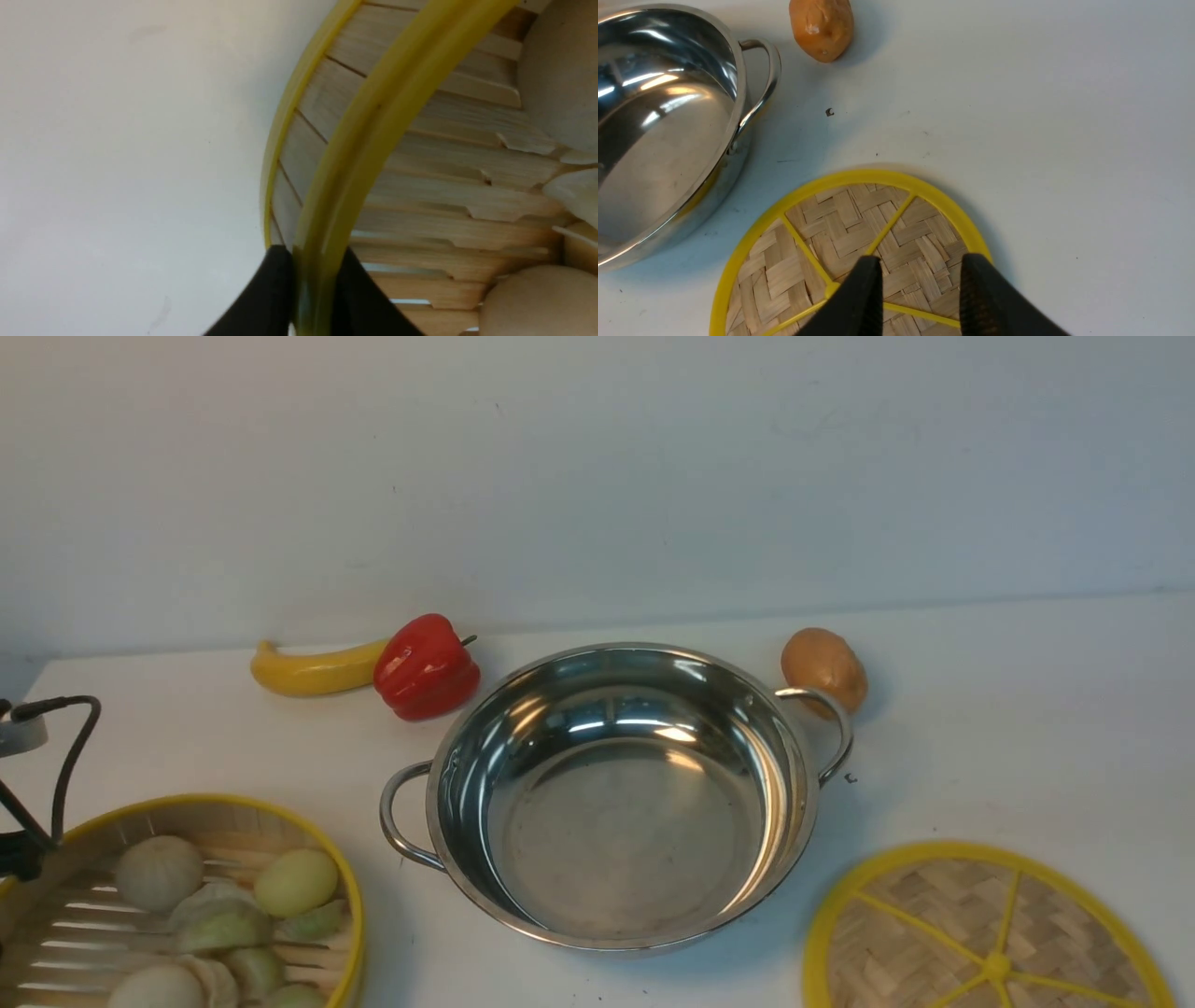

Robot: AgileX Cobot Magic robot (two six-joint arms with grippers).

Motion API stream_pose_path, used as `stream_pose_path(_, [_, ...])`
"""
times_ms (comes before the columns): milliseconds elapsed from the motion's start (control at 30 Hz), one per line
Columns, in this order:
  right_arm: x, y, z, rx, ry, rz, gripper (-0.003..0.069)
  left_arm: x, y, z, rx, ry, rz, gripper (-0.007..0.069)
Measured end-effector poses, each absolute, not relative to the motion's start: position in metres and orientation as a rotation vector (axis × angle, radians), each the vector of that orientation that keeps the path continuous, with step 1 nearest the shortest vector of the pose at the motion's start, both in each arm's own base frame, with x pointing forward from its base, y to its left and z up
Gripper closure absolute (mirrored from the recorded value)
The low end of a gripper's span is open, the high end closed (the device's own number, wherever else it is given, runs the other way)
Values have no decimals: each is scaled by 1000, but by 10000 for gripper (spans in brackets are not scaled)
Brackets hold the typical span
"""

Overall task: Place the steamer in the pot on the white table, and put the lid on the steamer.
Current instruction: 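Grasp the rim of the steamer basket holding the buns with the left gripper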

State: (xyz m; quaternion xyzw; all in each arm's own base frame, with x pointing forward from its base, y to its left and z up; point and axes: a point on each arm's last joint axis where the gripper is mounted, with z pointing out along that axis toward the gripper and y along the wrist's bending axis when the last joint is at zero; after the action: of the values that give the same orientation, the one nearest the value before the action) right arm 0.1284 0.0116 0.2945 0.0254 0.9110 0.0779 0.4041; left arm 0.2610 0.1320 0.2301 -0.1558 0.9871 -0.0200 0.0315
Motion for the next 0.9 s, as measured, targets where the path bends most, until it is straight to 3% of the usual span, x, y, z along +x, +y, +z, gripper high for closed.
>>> stream_pose_path(567, [128,12,294,63,2301,196,410,277,146,281,-443,2956,13,543])
stream_pose_path(900, [128,12,294,57,2301,194,410,295,142,318,-389,2793,-105,543])
